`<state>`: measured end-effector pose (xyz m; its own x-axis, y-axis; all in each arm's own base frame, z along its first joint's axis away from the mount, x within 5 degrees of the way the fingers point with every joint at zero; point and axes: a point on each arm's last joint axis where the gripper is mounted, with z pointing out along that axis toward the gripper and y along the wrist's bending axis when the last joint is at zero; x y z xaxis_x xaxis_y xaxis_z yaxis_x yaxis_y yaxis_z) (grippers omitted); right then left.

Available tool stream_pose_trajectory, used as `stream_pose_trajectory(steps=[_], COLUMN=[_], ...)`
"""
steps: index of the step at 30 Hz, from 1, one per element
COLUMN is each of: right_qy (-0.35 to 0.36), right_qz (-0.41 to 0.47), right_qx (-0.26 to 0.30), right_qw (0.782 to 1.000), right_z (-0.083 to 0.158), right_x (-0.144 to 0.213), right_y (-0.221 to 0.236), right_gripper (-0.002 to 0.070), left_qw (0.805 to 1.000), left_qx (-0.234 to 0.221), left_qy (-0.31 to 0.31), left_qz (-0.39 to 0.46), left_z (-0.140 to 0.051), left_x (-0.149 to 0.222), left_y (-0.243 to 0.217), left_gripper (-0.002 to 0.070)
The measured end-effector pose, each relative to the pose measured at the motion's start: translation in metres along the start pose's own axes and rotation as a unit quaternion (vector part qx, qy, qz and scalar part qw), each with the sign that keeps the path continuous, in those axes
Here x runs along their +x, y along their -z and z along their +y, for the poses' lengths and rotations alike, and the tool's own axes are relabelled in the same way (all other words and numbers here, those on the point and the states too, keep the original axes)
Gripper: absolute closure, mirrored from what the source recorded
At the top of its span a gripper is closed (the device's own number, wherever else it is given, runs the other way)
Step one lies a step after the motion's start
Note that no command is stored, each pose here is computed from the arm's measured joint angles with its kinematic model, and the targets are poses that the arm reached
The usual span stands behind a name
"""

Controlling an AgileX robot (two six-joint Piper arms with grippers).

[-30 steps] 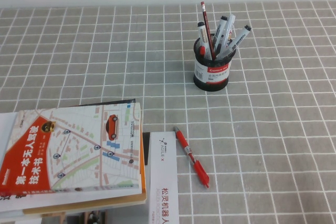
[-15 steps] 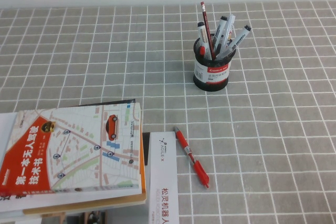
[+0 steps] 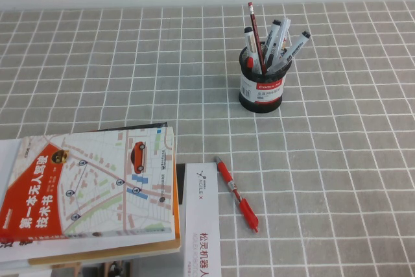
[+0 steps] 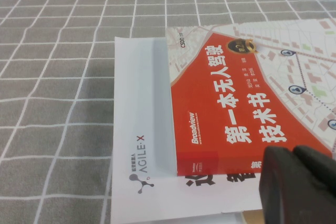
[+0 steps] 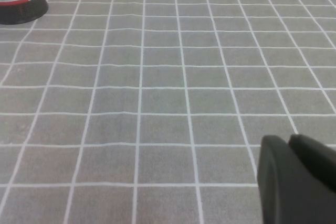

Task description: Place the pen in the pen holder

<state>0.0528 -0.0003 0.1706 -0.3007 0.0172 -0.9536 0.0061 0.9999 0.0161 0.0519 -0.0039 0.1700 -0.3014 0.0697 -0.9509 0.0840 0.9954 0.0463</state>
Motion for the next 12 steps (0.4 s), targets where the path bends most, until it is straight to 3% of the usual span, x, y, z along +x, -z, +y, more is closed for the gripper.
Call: stream_pose_trajectory(steps=[12], right_qy=[0.001], right_qz=[0.0], right_qx=[-0.009], right_qw=[1.0], right_z=[0.001], right_x=[0.0], right_y=[0.0], right_gripper=[0.0689], left_qw=[1.0], left_qx=[0.0], left_qy=[0.0], left_qz=[0.0], left_z=[0.0], left_x=[0.0], left_y=[0.0], left_gripper=[0.0678])
